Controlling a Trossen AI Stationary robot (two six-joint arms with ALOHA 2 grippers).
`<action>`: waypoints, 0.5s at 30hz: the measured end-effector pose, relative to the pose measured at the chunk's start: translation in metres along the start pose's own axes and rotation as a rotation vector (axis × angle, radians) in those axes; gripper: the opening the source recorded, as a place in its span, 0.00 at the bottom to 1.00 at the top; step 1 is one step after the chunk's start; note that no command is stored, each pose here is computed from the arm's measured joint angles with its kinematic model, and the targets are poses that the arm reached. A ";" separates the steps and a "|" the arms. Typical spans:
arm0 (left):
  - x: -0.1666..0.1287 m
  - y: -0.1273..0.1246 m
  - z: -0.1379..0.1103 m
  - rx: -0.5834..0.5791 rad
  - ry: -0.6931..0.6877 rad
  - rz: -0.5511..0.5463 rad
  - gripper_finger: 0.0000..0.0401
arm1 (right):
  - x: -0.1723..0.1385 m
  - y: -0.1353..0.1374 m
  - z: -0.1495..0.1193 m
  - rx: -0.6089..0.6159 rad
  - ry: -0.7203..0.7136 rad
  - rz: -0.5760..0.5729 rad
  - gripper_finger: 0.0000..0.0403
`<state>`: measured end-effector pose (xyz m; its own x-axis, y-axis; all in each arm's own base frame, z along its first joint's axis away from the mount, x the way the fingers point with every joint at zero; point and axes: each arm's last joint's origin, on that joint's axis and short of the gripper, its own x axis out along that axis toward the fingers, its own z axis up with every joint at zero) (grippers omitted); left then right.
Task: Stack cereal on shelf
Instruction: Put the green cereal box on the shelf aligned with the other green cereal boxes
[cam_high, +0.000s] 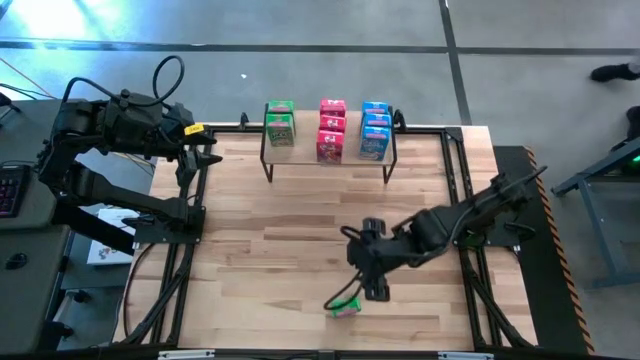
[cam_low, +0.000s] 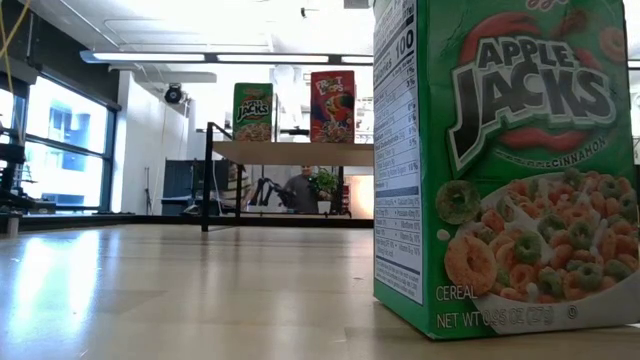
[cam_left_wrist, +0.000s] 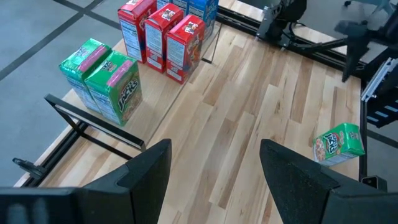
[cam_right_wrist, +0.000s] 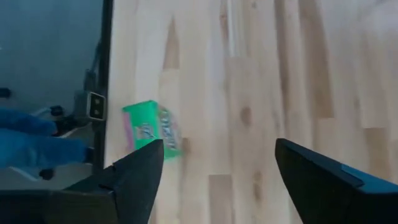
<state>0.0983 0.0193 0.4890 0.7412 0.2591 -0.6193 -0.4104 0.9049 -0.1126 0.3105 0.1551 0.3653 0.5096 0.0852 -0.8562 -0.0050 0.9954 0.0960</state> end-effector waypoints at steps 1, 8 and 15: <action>0.000 0.000 0.000 0.000 0.000 0.000 0.59 | 0.004 0.003 -0.002 0.009 -0.006 0.008 0.75; 0.000 0.000 0.000 0.000 0.000 0.000 0.59 | 0.034 0.023 -0.019 -0.033 -0.023 0.063 0.76; 0.000 0.000 0.000 0.000 0.000 0.000 0.59 | 0.061 0.028 -0.030 -0.035 -0.058 0.093 0.76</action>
<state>0.0983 0.0193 0.4890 0.7411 0.2594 -0.6193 -0.4104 0.9050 -0.1121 0.3156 0.1898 0.3000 0.5548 0.1758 -0.8132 -0.0842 0.9843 0.1553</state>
